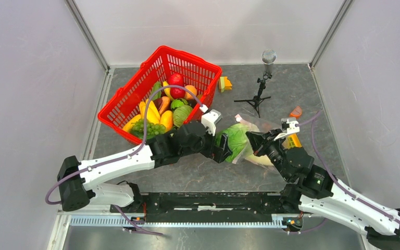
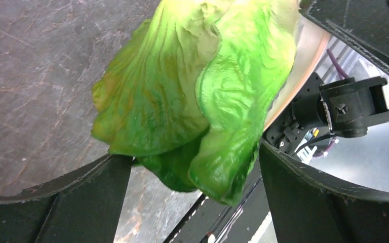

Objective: Place the food in the zip-top bag and seal the zipper
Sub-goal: Place the fake vegetable in the zipper food storage bag.

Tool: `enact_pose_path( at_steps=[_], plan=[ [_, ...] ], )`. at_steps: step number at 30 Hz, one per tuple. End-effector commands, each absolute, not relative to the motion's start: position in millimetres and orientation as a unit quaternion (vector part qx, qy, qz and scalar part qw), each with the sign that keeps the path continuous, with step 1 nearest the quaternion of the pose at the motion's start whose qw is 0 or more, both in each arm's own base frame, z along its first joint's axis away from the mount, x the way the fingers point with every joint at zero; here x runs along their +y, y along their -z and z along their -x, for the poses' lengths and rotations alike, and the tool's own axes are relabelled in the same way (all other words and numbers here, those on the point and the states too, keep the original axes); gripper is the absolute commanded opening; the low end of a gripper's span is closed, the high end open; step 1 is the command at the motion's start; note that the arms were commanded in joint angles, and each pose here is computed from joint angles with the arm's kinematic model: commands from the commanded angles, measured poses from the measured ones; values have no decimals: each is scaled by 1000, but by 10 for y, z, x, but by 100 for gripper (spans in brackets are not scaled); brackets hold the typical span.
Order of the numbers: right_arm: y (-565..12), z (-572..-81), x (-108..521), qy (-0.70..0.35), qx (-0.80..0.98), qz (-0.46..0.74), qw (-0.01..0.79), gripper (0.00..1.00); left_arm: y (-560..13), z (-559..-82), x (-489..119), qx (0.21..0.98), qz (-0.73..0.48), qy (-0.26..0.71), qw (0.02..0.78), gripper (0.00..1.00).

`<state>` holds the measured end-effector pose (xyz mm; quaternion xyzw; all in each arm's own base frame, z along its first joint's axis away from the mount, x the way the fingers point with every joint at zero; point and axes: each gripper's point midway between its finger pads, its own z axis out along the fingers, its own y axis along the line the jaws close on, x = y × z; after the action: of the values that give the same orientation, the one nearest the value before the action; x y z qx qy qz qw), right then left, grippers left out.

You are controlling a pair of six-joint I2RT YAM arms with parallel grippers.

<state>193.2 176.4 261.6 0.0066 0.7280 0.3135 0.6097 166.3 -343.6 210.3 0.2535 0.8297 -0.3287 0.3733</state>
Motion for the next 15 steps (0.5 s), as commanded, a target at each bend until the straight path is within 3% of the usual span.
enact_pose_path(
  at_steps=[1,4,8,10,12,15],
  plan=[
    [-2936,-1915,1781,-359,693,-31,624,3,-2438,-1773,-3703,783,-194,418,418,100],
    [-2938,-1917,1772,-359,693,-34,625,3,-2430,-1813,-3685,780,-191,413,429,94],
    [-2916,-1929,1801,-358,694,-31,624,3,-2668,-1811,-3664,749,-183,441,460,57],
    [-2882,-1929,1828,-356,698,-25,621,3,-2745,-1796,-3686,742,-199,441,463,45],
    [-2897,-1894,1902,-368,691,-3,622,3,-2729,-1800,-3706,752,-217,425,456,26],
    [-3030,-1815,2022,-397,667,37,629,4,-2727,-1826,-3695,763,-233,401,451,11]
  ],
)
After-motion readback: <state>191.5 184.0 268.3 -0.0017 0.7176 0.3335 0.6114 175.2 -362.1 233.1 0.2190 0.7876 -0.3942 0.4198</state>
